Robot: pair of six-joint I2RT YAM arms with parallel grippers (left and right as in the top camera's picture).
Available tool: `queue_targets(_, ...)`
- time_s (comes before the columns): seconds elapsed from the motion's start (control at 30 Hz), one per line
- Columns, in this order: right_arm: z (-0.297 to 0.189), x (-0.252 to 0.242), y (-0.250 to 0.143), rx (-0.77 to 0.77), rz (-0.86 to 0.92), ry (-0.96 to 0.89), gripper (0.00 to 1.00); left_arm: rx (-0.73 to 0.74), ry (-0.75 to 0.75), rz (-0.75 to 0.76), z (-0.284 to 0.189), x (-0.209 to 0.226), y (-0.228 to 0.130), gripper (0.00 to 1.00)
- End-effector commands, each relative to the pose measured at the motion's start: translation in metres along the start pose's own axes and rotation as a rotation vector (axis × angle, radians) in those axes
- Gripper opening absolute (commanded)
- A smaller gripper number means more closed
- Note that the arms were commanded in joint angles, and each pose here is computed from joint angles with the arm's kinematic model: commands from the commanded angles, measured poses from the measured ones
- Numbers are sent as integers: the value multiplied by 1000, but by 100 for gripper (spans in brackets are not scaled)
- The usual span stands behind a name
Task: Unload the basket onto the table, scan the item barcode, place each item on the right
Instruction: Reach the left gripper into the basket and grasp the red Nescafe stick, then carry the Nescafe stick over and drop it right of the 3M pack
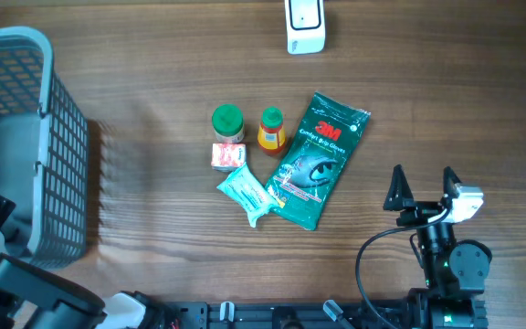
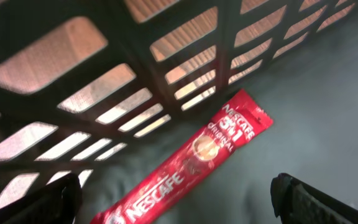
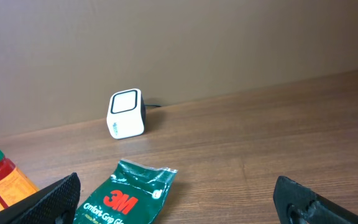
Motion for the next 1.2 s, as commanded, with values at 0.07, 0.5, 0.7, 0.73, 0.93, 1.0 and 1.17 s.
queue_targets(0.07, 0, -1, 1, -6, -1, -9, 100, 130, -75, 34, 38, -18, -35, 100)
queue_targets(0.5, 0, -1, 1, -6, -1, -9, 100, 282, -164, 15, 63, -40, -76, 9)
queue_targets(0.7, 0, -1, 1, -5, -1, -9, 100, 251, -183, 8, 57, -41, -65, 4)
queue_targets(0.73, 0, -1, 1, -5, -1, -9, 100, 178, -223, 2, 48, -45, -39, 4)
queue_targets(0.93, 0, -1, 1, -6, -1, -9, 100, -169, -387, -98, -29, -54, 84, 4)
queue_targets(1.0, 0, -1, 1, -5, -1, -9, 100, -289, -494, -108, -70, -65, 122, 4)
queue_targets(1.17, 0, -1, 1, -5, -2, -9, 100, -542, -811, 7, -185, -103, 178, 4)
Point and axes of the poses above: each gripper's point midway between its finger pads, its own z axis out along the fingers, its own x axis along the line the jaws close on, y = z × x, the point moved 2 cm from there along -z, back along the fingers, and after that the axes turned 12 degrees about z, right-handed, at the moved point
